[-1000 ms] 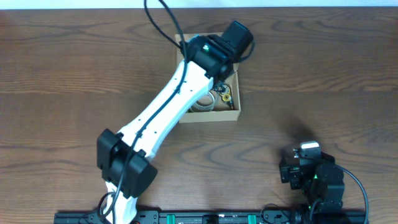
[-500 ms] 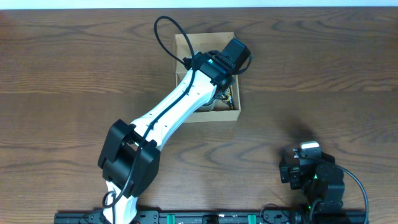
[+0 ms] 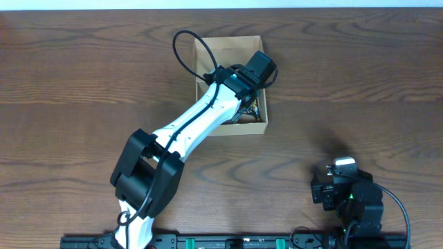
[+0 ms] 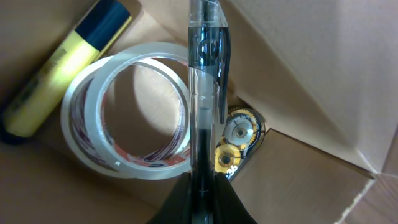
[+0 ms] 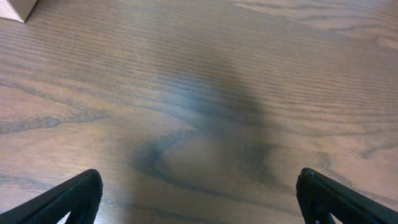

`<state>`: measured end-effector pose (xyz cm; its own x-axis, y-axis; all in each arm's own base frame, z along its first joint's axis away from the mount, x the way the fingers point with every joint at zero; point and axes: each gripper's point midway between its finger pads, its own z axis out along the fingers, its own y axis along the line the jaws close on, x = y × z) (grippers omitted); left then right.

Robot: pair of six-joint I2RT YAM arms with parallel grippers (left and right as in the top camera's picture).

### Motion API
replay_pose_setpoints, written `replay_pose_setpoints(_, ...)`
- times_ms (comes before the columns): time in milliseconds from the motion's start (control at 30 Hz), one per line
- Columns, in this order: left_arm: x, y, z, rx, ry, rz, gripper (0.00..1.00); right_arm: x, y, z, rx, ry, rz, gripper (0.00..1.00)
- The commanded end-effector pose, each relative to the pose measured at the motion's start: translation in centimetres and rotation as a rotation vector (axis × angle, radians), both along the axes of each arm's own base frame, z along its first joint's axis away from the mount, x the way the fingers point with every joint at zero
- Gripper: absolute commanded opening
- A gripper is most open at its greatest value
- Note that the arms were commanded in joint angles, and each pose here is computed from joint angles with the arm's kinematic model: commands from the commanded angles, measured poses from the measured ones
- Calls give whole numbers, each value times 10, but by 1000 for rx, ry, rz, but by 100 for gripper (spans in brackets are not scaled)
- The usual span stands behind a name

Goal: Pack container
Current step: 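Carry the clear pen over the box and lower it inside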

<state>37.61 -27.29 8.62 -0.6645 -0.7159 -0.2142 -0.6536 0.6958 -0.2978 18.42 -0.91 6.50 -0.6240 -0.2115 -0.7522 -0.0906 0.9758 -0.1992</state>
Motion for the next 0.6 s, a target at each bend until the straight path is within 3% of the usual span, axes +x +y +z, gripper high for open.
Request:
replay_pose_setpoints(0,0,4,-10,14,15,20,9,0,0,-3,8,2,-6,99)
replay_pose_setpoints(367,0,4,-10,10,15,31,20,0,0,-3,8,2,-6,99)
replay_pose_setpoints(567,0,4,-10,10,15,30,22,0,0,-3,7,2,-7,99)
